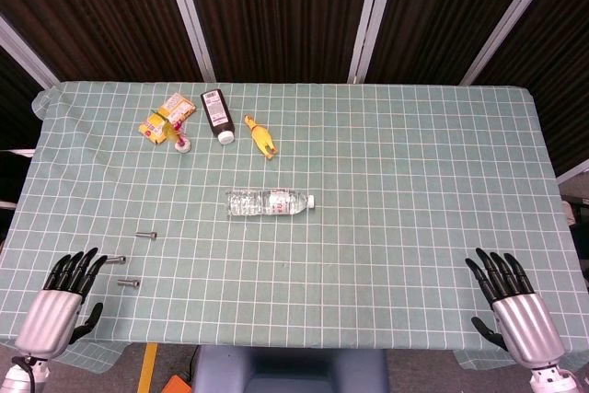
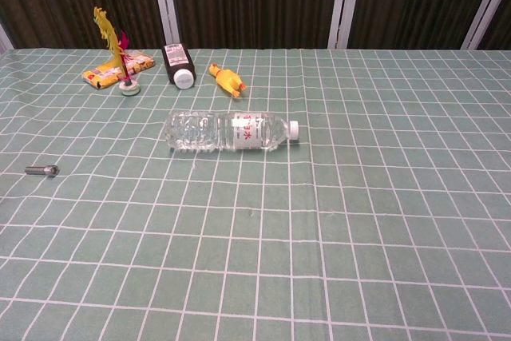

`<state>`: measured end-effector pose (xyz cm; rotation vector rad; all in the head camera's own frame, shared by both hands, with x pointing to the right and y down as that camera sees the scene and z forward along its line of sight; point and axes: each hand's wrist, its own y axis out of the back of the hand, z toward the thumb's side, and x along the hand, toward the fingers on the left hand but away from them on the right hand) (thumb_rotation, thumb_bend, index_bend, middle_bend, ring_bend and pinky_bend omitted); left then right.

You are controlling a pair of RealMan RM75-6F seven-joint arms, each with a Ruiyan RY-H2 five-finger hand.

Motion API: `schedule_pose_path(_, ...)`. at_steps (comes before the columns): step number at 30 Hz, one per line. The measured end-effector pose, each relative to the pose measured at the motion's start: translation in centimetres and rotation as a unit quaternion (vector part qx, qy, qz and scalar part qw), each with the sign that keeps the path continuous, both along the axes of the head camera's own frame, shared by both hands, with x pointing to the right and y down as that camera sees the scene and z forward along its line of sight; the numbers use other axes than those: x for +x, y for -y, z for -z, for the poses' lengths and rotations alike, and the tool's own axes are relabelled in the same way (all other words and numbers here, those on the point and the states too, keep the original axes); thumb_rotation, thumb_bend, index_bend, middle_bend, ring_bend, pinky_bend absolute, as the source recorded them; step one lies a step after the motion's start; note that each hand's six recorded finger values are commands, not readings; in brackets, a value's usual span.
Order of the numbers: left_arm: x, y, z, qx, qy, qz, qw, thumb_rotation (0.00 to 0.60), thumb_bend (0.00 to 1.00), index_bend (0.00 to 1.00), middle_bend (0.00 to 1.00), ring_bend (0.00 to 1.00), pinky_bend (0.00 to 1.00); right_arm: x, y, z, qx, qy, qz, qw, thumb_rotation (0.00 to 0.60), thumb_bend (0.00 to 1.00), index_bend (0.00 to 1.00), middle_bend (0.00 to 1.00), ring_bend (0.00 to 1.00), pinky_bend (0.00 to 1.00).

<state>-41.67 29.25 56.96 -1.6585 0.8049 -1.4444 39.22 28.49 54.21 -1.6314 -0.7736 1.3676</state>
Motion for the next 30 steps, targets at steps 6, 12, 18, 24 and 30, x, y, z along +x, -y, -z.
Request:
schedule_pose_path(6,0.2,0.0,-0.1,0.001,-0.002,-0.003,1.0000,0.600,0.44,0.00,0.01,0.01,0.11,-0.1,-0.2,0.1,-0.001,0.003,0.003,1.0000,0.600,0.28,0.00,0.00,0.00,0.00)
schedule_pose_path(12,0.4,0.0,-0.9,0.022,0.004,-0.017,0.9996,0.600,0.44,0.16,0.53,0.50,0.79,-0.2,-0.4,0.7,0.007,0.010,0.005,0.9999,0.600,0.28,0.00,0.00,0.00,0.00)
schedule_pose_path(18,0.3,-0.6,-2.9,0.036,-0.004,-0.042,0.9985,0.600,0.44,0.34,0.95,0.91,1.00,-0.4,-0.9,1.0,0.011,0.015,0.011,0.9998,0.600,0.28,0.00,0.00,0.00,0.00)
schedule_pose_path(24,1.0,-1.6,-5.5,0.004,-0.036,-0.039,0.9986,0.600,0.44,0.43,1.00,1.00,1.00,-0.4,-1.0,1.7,0.023,0.025,0.008,0.9994,0.600,0.28,0.00,0.00,0.00,0.00)
schedule_pose_path(30,1.2,-2.1,-7.9,-0.016,-0.037,-0.033,0.9986,0.600,0.44,0.41,1.00,1.00,1.00,-0.1,-1.1,2.3,0.030,0.033,0.005,0.9990,0.600,0.28,0.00,0.00,0.00,0.00)
